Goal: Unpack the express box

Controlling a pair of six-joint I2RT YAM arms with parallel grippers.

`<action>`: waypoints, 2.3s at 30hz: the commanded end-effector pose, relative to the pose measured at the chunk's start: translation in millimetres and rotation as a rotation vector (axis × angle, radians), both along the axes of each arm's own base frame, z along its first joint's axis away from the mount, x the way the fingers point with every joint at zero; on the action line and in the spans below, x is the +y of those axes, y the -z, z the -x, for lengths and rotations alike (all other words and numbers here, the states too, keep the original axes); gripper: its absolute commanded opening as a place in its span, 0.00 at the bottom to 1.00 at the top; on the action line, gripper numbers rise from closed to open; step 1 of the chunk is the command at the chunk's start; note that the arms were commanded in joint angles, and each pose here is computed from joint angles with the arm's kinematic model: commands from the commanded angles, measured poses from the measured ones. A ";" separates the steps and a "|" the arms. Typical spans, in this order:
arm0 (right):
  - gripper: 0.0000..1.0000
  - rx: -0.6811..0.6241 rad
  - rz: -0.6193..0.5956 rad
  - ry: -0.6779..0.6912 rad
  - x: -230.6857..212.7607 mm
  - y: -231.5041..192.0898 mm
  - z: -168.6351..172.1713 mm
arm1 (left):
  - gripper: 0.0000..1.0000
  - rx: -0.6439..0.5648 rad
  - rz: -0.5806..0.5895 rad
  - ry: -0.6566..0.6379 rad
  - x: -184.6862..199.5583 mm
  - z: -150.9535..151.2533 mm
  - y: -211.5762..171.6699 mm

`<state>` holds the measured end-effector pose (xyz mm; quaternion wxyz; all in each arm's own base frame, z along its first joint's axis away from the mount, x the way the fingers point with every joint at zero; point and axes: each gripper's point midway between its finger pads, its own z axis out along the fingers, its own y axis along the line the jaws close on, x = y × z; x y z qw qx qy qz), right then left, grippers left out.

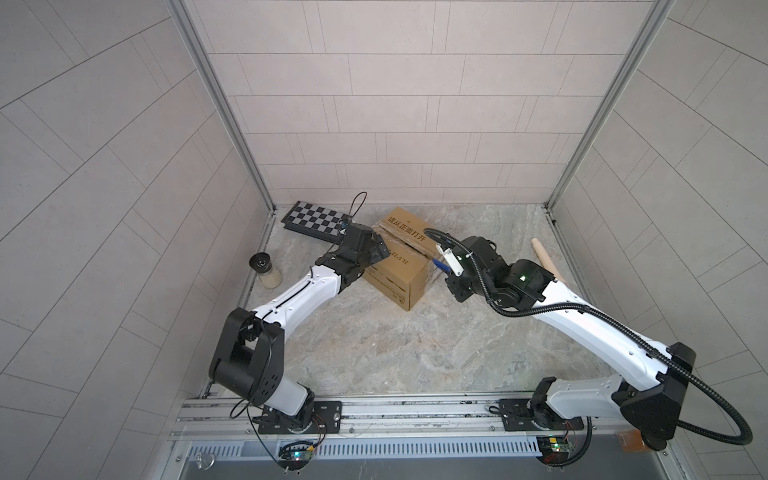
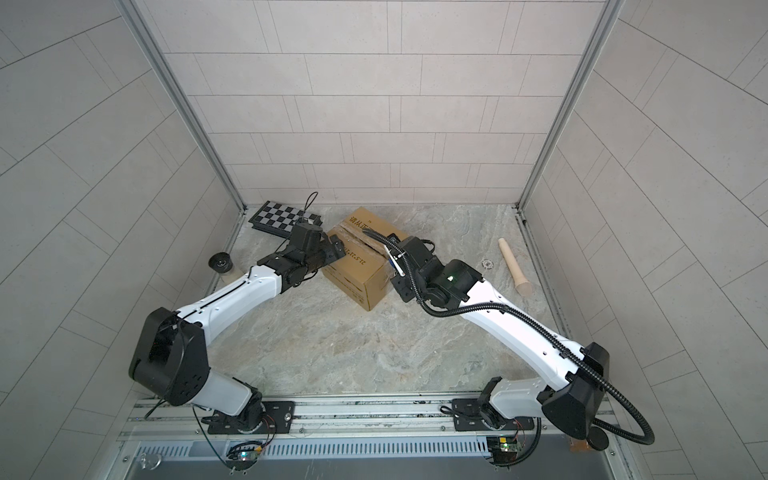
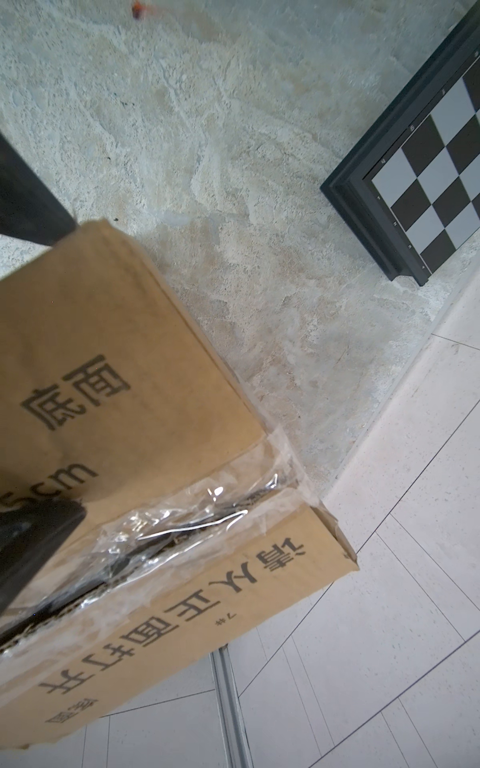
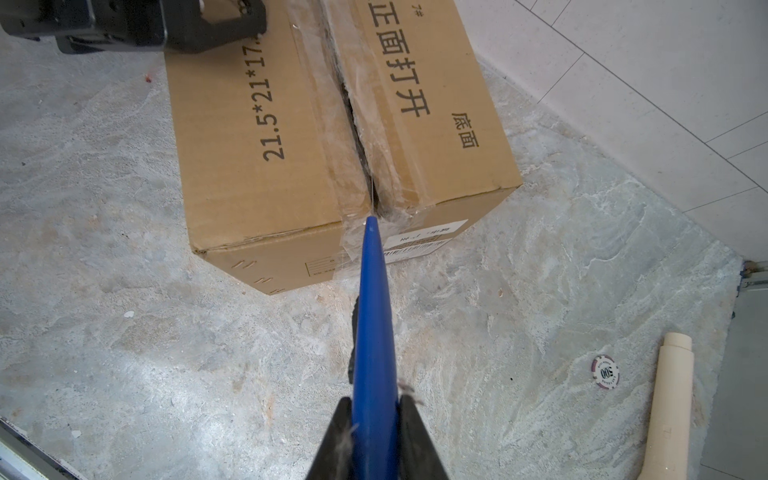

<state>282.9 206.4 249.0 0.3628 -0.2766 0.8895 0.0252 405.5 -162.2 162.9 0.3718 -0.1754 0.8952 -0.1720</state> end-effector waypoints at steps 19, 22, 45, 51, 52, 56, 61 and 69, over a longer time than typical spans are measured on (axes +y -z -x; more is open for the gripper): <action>0.00 0.038 0.002 0.062 -62.0 -5.3 48.1 | 0.98 0.283 -0.147 0.060 14.7 46.1 67.5; 0.00 0.009 -0.028 0.118 -71.1 -16.3 44.0 | 0.98 0.219 -0.128 0.079 9.9 37.8 42.0; 0.00 0.006 -0.163 0.283 -61.7 4.8 6.9 | 1.00 -0.138 -0.057 0.210 38.9 -42.8 -69.9; 0.00 0.004 -0.173 0.291 -60.2 9.2 1.4 | 1.00 -0.137 -0.001 0.256 24.9 -52.1 -61.2; 0.00 0.001 -0.176 0.289 -59.8 8.3 0.1 | 1.00 -0.135 0.014 0.262 22.6 -51.8 -58.8; 0.00 0.003 -0.180 0.274 -56.6 7.9 -7.1 | 1.00 -0.146 0.087 0.293 11.6 -46.0 -53.3; 0.00 -0.002 -0.192 0.257 -50.2 7.0 -19.3 | 1.00 -0.150 0.159 0.326 0.3 -30.5 -46.7; 0.00 -0.019 -0.232 0.245 -41.0 5.9 -45.5 | 1.00 -0.122 0.193 0.380 -22.3 7.7 -36.0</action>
